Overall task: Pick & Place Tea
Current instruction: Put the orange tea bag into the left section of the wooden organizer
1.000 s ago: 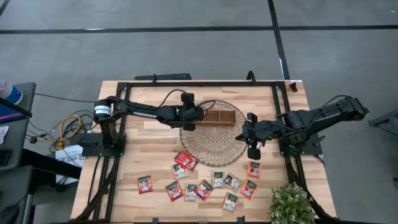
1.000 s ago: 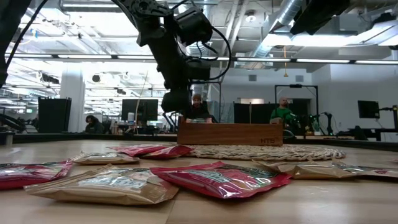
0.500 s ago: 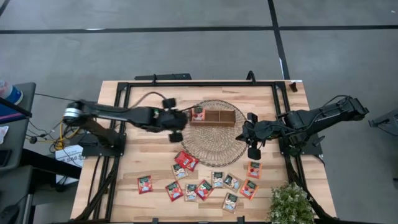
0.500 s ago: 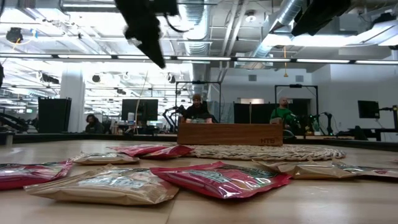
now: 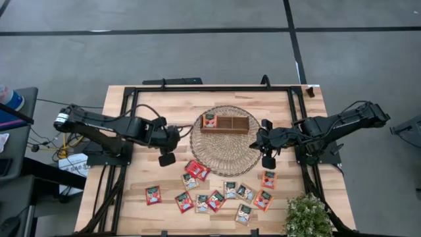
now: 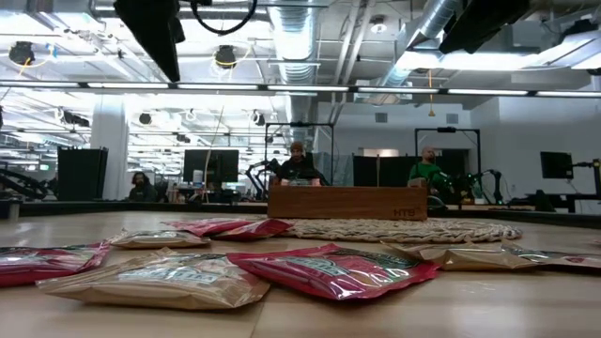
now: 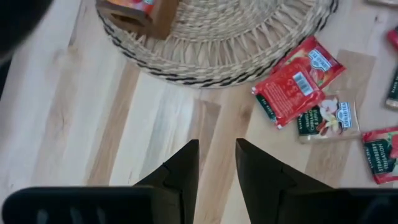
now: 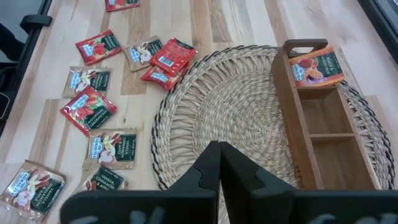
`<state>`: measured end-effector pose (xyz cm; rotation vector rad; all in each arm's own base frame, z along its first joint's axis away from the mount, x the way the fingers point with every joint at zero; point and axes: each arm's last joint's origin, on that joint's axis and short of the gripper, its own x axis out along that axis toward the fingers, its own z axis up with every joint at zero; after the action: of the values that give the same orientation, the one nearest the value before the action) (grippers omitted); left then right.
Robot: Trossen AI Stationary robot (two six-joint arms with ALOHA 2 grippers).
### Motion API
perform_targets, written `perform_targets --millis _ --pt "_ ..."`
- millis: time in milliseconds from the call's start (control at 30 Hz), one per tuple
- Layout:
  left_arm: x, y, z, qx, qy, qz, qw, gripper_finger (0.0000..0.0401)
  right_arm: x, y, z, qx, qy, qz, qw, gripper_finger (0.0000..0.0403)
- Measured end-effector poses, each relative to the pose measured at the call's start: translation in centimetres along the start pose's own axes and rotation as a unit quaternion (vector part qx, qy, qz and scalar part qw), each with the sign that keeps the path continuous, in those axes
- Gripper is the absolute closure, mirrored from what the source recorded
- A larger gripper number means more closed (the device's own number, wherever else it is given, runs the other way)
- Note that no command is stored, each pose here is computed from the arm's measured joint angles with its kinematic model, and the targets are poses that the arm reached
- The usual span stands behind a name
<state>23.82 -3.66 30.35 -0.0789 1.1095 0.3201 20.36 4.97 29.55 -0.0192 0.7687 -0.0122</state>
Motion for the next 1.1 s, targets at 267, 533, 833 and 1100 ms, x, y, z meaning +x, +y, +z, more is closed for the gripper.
perform_targets --millis 267,533,833,1100 --pt "2.3 -1.3 -1.0 -0.007 -0.057 0.030 0.998 0.0302 0.0 0.0 0.0 0.022 -0.002 0.000 1.000 0.0403" --pt "3.5 -1.8 -3.9 -0.033 -0.150 -0.025 0.988 0.0302 0.0 0.0 -0.1 0.061 0.003 0.000 0.998 0.0403" --pt "4.0 -0.2 -7.4 -0.085 -0.223 -0.038 0.970 0.0302 0.2 0.1 -0.3 0.072 0.024 0.028 0.997 0.0403" --pt "5.9 0.3 -9.3 -0.087 -0.265 -0.037 0.960 0.0302 2.5 0.6 -1.0 0.111 0.115 0.078 0.984 0.0403"
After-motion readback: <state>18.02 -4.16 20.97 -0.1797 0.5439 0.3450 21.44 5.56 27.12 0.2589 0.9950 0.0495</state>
